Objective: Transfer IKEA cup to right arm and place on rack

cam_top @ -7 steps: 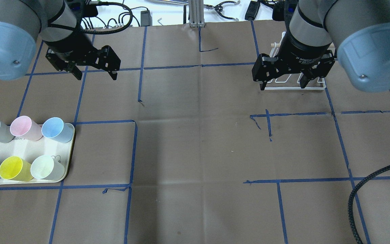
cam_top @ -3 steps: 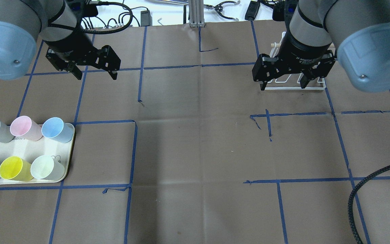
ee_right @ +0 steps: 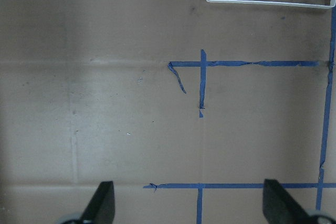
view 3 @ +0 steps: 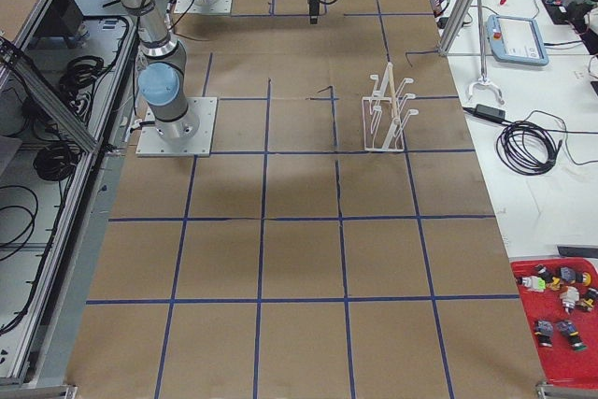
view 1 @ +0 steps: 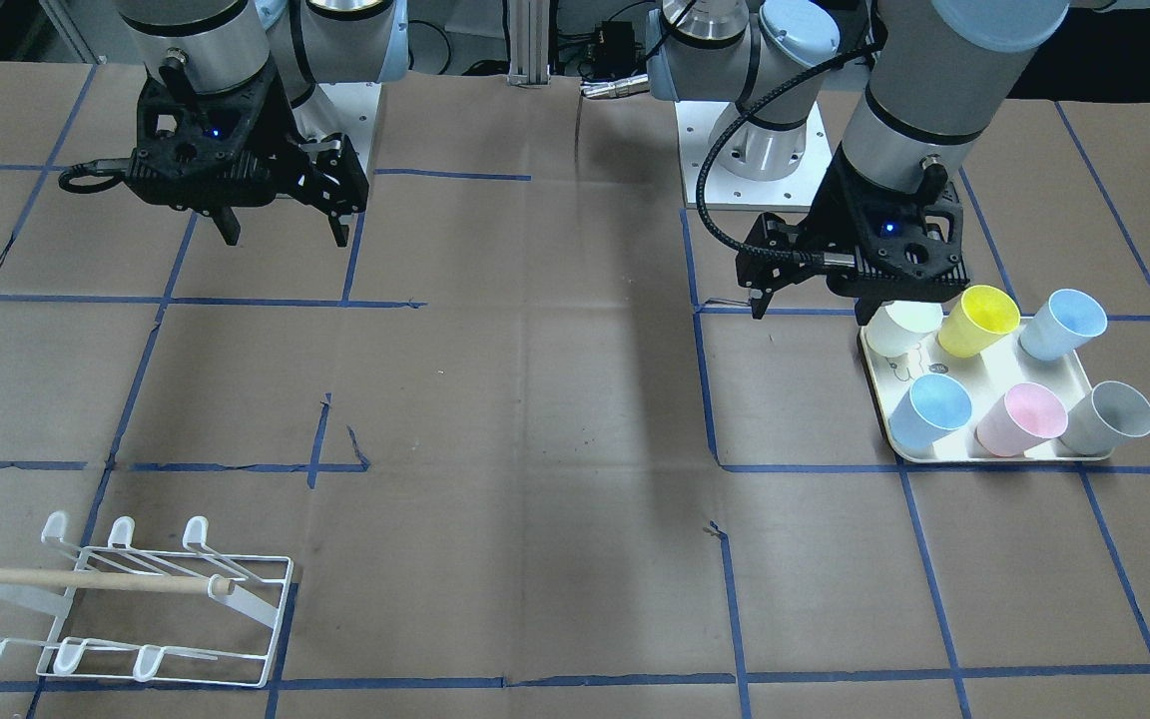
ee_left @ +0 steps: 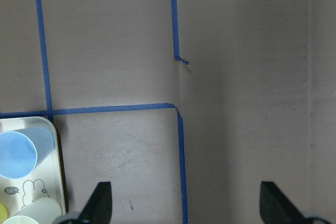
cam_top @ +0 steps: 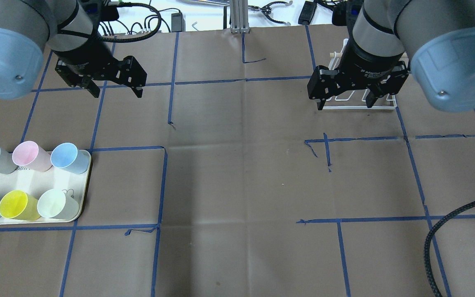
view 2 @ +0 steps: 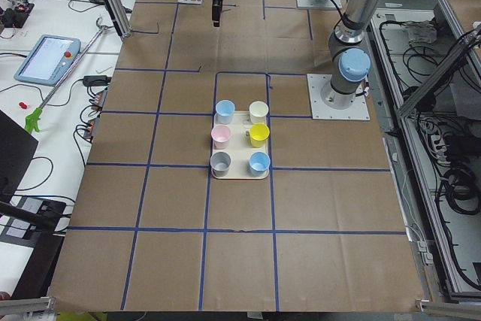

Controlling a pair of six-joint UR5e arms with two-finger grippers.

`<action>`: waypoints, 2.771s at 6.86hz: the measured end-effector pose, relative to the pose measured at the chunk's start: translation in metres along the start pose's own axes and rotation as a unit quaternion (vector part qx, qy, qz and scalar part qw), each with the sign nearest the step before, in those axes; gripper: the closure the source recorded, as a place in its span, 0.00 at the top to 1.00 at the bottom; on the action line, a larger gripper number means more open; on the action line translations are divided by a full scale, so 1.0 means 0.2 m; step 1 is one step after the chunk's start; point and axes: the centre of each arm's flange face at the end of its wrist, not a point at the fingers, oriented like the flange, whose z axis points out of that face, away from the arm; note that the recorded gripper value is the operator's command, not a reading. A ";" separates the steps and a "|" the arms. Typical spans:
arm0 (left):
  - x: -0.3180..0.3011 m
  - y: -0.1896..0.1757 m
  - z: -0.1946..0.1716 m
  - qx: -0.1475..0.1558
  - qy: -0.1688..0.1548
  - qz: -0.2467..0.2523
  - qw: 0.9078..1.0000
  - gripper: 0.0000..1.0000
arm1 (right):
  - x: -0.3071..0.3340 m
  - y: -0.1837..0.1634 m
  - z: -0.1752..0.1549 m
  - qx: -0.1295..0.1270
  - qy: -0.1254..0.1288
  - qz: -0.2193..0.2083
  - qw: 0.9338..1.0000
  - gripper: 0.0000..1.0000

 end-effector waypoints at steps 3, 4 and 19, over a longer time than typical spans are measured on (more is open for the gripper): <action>-0.14 0.00 0.00 0.002 -0.003 0.020 1.000 1.00 | 0.00 0.00 0.00 0.000 0.000 -0.001 1.000 1.00; -0.32 0.01 0.02 -0.002 -0.004 0.016 1.000 1.00 | 0.00 0.00 0.00 0.000 0.000 -0.001 1.000 1.00; -1.04 0.23 1.12 -0.008 -0.010 -0.003 1.000 0.99 | -0.07 0.06 0.09 0.104 -0.139 0.299 0.938 1.00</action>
